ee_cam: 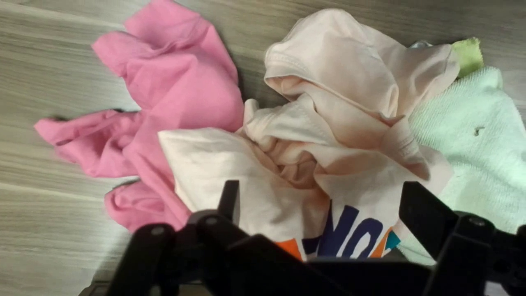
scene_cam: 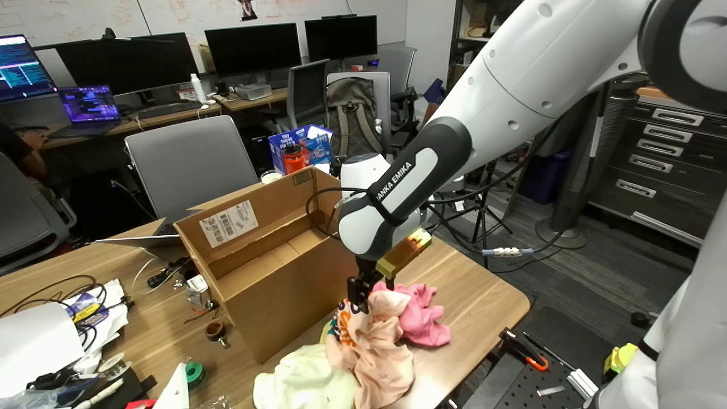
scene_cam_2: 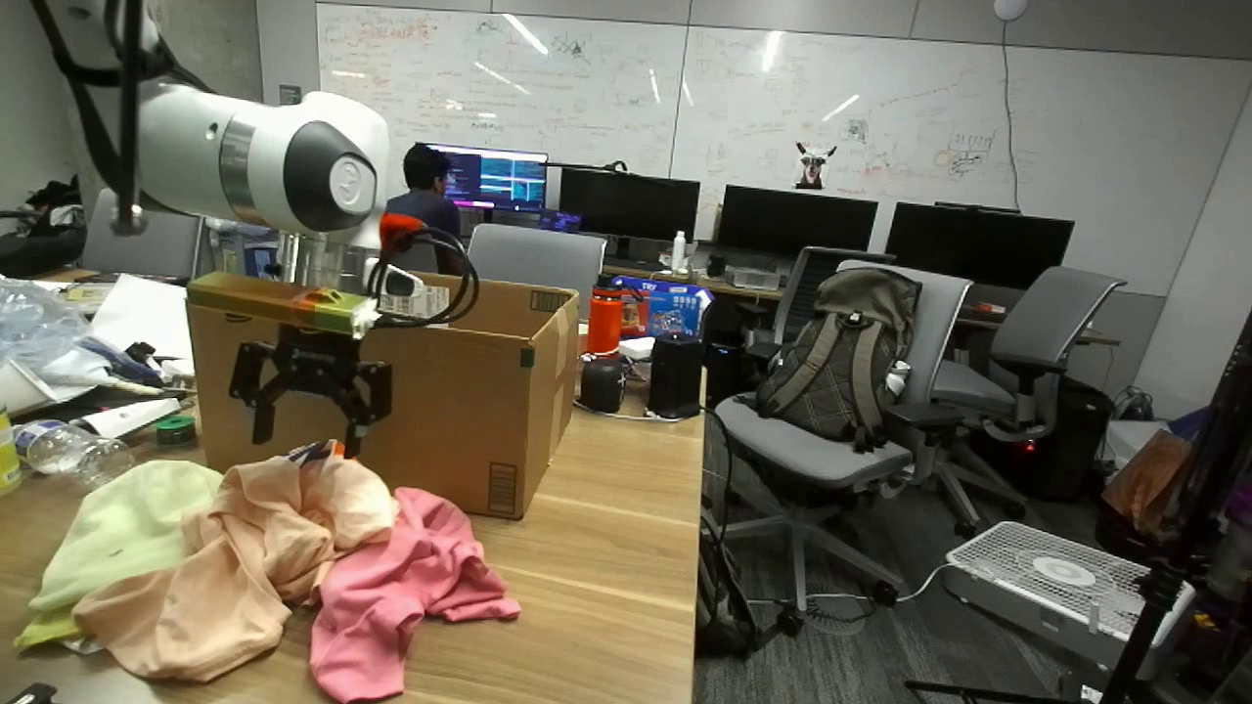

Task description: Put two of the cloths into the box.

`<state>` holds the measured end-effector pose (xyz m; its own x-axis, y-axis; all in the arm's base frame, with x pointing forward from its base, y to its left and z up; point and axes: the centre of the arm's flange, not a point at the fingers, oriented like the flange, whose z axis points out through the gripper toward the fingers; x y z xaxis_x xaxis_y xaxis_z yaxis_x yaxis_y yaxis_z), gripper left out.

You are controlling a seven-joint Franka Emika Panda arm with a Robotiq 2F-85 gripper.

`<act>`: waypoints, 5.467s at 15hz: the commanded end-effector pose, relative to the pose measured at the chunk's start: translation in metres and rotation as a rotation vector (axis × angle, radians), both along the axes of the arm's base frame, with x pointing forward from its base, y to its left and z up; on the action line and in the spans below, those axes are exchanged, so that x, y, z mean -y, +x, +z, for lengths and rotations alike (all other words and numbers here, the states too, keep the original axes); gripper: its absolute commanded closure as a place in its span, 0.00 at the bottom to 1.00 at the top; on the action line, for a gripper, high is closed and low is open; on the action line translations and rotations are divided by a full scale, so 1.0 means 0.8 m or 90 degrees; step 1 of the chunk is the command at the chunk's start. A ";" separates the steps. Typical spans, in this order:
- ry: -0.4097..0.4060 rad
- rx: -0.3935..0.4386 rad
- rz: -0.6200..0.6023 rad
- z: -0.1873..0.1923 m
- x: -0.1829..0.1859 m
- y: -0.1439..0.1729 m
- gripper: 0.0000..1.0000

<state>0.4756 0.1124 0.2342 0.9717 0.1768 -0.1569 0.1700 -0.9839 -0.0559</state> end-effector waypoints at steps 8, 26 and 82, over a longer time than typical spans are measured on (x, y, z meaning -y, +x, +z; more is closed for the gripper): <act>0.027 -0.049 0.071 -0.047 -0.009 -0.014 0.00; 0.007 0.013 0.108 -0.082 -0.018 0.032 0.00; -0.025 0.479 -0.140 0.320 0.061 0.095 0.99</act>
